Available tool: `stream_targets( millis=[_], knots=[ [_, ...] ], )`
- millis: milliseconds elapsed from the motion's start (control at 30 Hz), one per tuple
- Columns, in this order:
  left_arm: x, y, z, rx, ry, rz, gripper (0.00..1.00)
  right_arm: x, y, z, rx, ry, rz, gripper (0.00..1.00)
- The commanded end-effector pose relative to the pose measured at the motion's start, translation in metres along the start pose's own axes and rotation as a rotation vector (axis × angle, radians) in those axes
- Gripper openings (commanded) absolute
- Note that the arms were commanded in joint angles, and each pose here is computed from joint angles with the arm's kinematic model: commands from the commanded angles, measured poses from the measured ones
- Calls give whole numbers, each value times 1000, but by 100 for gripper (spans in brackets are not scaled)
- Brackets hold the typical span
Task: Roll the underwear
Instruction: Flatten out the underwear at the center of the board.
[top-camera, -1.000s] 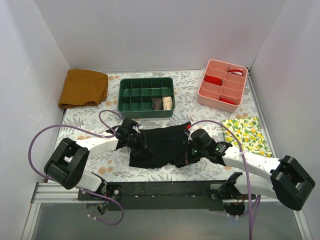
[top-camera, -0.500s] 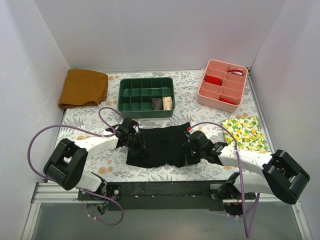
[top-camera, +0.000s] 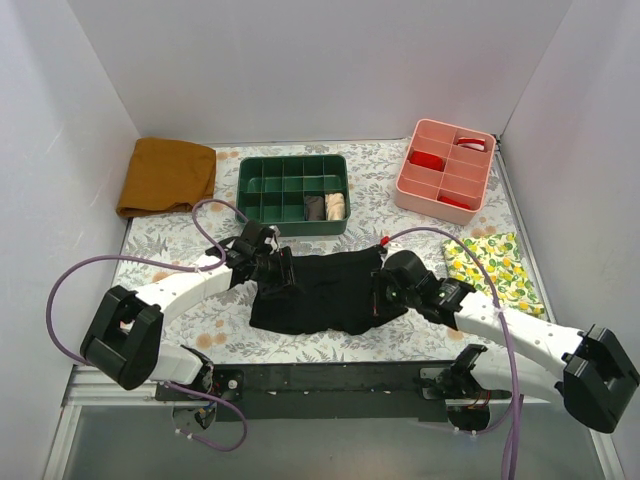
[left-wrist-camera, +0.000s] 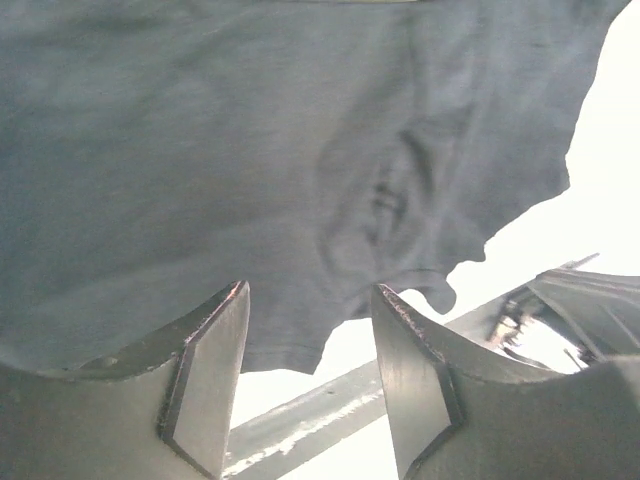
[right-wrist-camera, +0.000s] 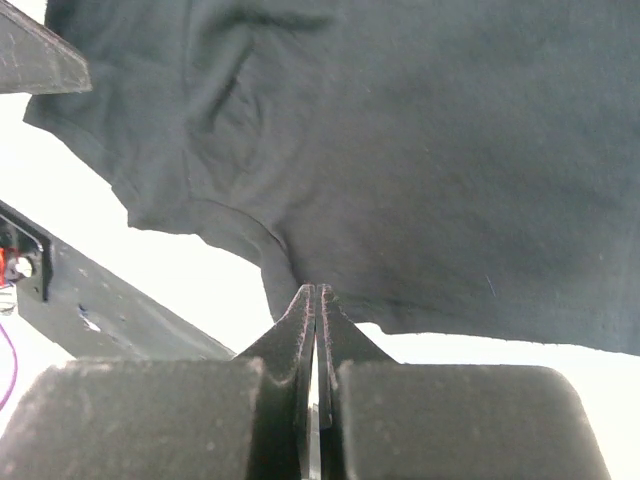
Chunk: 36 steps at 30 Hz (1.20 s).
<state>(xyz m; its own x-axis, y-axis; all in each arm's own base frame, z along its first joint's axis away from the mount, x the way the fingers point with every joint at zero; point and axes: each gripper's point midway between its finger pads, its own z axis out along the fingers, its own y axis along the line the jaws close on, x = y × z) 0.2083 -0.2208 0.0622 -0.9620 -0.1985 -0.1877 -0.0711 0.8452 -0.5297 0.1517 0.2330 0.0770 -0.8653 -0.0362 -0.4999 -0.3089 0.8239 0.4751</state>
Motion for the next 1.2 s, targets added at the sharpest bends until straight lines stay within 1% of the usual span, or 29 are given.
stream_targets(
  millis=[0,133,200,300,400,567,733,867,900,933,967,1000,1033,1067,1100,1133,1167],
  knots=[
    [-1,-22,-11,93,10,16,51,-2,14,4,-41,30,-18,1],
    [14,-31,-9,175,76,-4,51,2,25,19,-94,60,-2,1],
    [14,-35,-8,200,82,-9,51,5,26,24,-107,70,0,1],
    [17,-30,-2,190,94,-18,51,6,28,31,-118,83,14,1],
    [20,-16,8,138,95,-38,51,14,27,37,-127,104,35,1],
    [31,10,24,55,124,-63,51,39,-1,44,-32,168,58,1],
    [39,23,27,22,137,-61,51,65,-31,44,80,231,79,1],
    [41,25,26,18,136,-50,51,58,-31,42,81,198,67,1],
    [40,23,25,24,134,-40,51,55,-27,41,60,184,54,1],
    [38,19,23,39,130,-34,51,44,-16,39,10,142,30,1],
    [36,14,21,56,126,-28,52,38,-7,36,-36,125,16,1],
    [33,9,18,73,118,-15,52,32,0,33,-61,103,7,4],
    [23,-5,11,106,89,1,59,21,8,26,-92,59,-3,10],
    [16,-11,7,113,67,4,64,14,13,21,-101,41,-8,14],
    [11,-17,3,122,49,7,67,5,14,17,-85,7,-13,18],
    [-3,-33,-5,156,11,27,71,-5,16,9,-84,-32,-15,19],
    [-9,-40,-10,167,-11,35,74,-13,11,4,-41,-66,-12,20]
  ],
)
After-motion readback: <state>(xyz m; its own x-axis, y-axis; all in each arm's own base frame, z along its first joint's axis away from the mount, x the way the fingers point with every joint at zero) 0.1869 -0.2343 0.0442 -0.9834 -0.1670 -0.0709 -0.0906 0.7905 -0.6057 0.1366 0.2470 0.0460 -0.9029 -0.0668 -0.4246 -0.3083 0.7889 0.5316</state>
